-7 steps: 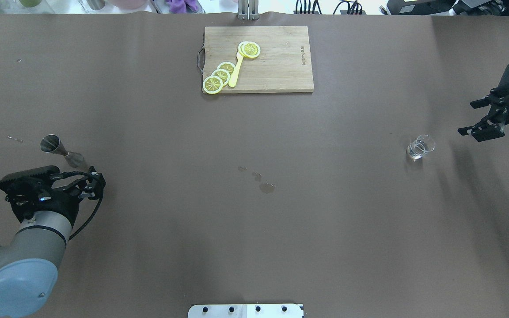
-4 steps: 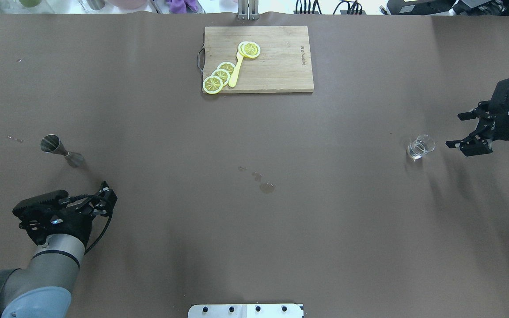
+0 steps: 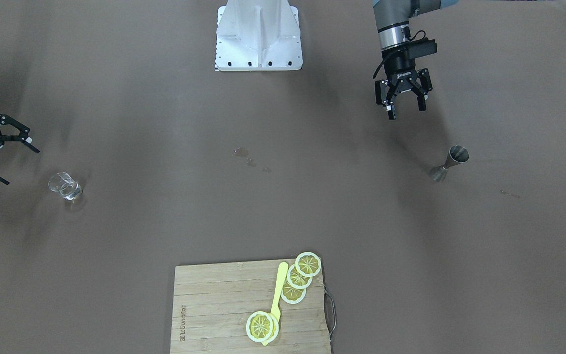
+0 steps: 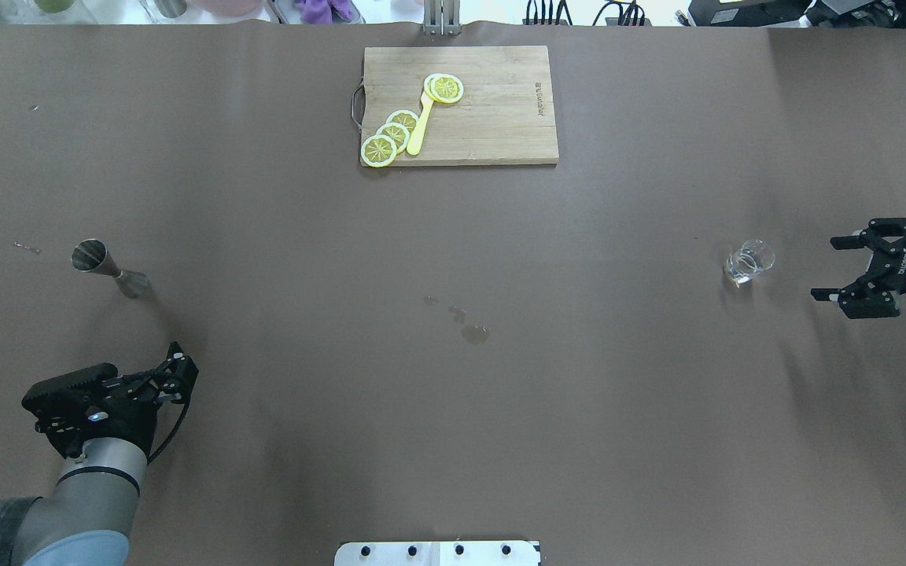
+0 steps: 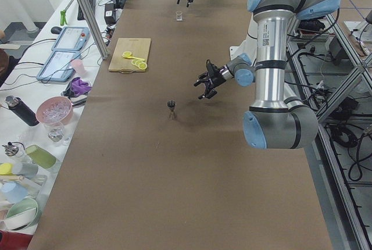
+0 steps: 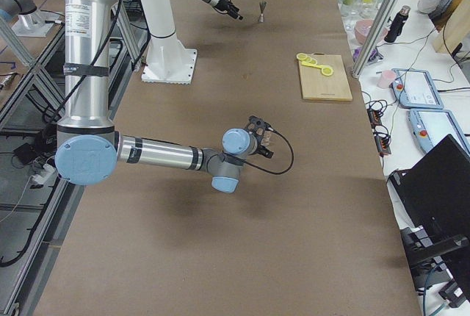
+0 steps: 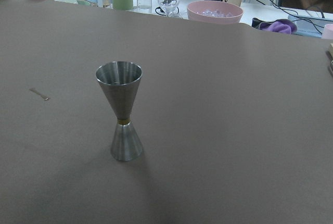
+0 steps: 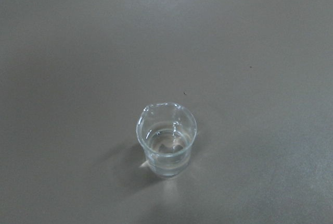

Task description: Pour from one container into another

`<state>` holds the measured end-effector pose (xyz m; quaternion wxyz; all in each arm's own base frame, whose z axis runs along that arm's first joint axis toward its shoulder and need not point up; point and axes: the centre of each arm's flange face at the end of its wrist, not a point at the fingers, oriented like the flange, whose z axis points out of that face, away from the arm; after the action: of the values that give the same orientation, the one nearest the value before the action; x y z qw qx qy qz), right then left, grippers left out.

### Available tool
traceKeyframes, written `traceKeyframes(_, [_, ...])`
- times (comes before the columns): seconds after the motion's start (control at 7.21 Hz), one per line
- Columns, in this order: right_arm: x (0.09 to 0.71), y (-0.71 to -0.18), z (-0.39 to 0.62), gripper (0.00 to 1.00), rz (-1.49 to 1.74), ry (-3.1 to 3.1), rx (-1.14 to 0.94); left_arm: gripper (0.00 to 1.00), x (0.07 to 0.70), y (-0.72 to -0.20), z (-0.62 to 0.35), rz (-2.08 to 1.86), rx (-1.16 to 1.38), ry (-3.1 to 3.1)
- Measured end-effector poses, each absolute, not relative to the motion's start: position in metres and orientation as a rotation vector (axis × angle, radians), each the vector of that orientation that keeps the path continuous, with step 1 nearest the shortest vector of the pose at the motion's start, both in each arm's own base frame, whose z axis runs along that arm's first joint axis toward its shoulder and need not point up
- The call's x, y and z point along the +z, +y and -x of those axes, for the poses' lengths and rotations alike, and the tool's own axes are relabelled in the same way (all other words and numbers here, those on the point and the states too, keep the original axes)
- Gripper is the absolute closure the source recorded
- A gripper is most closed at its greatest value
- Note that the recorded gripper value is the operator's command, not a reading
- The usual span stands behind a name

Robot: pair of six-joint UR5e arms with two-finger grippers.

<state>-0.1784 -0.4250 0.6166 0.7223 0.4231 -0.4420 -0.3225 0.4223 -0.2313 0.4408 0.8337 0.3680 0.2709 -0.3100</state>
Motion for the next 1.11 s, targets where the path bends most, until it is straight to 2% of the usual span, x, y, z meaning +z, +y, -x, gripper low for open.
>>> traceKeyframes(0.42, [0.624, -0.429, 0.184, 0.00, -0.932, -0.984, -0.589, 0.01, 0.477, -0.237, -0.416, -0.916, -0.694, 0.526])
traceKeyframes(1.11, [0.630, -0.425, 0.193, 0.00, -0.963, -1.048, -0.579, 0.01, 0.508, -0.245, -0.431, -1.088, -0.686, 0.508])
